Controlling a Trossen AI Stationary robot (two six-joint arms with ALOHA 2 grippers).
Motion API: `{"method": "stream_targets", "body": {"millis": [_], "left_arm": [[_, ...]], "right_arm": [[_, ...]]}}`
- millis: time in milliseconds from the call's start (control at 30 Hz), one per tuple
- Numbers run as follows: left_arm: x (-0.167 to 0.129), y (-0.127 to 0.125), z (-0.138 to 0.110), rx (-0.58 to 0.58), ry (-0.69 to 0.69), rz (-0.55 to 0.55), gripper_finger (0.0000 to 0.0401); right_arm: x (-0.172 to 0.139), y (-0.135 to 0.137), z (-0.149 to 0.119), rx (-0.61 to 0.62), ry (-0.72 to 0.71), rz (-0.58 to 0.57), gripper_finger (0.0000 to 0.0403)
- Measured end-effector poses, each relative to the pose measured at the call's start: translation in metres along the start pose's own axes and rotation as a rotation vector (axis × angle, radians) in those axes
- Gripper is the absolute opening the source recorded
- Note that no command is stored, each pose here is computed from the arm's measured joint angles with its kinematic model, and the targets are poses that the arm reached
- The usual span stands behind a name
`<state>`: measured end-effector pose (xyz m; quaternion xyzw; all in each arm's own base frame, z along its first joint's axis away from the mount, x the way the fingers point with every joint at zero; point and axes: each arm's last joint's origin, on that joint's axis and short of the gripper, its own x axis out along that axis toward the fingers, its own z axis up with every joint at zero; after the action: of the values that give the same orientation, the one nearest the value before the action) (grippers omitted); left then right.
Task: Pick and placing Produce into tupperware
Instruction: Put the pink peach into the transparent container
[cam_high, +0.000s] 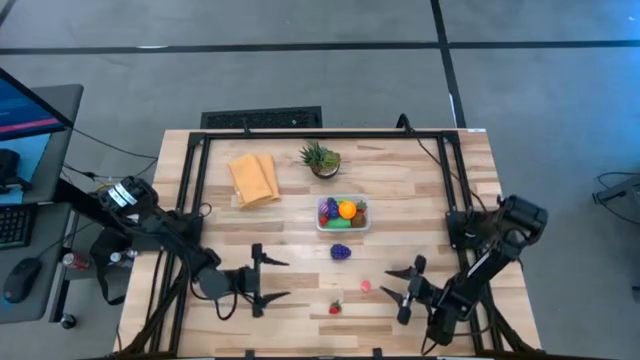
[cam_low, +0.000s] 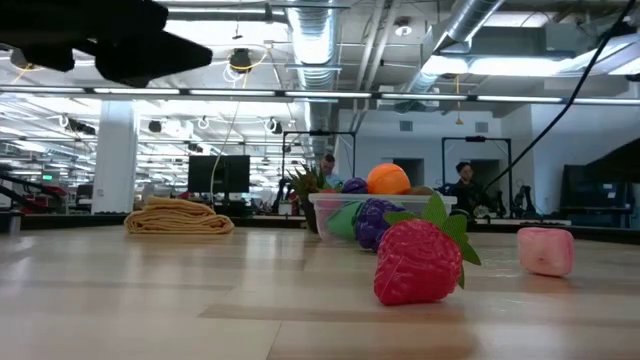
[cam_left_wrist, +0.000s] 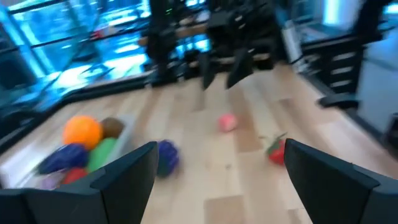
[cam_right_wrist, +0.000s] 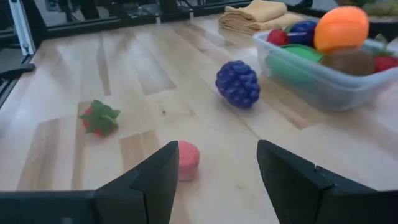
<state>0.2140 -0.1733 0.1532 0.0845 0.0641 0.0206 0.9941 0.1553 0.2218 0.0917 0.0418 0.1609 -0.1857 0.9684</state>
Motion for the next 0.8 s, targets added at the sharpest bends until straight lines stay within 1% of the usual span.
{"method": "stream_targets", "body": {"millis": [67, 233, 333, 600, 800], "left_arm": [[0.0, 0.004, -0.003, -0.005, -0.005, -0.022, 0.0336], [0.002, 0.015, -0.014, -0.052, 0.026, 0.004, 0.0336], [0.002, 0.019, -0.017, -0.069, 0.037, 0.006, 0.0336], [0.006, 0.025, -0.019, -0.077, 0.044, 0.031, 0.0336], [0.006, 0.025, -0.019, -0.082, 0.047, 0.033, 0.0336]], "right_arm": [[0.002, 0.002, -0.004, 0.014, 0.001, 0.006, 0.021], [0.005, 0.007, -0.012, 0.048, 0.001, 0.021, 0.021], [0.007, 0.009, -0.016, 0.047, 0.02, 0.032, 0.021], [0.024, 0.017, -0.007, 0.014, 0.102, 0.098, 0.021], [0.037, 0.016, -0.002, -0.025, 0.144, 0.11, 0.021]]}}
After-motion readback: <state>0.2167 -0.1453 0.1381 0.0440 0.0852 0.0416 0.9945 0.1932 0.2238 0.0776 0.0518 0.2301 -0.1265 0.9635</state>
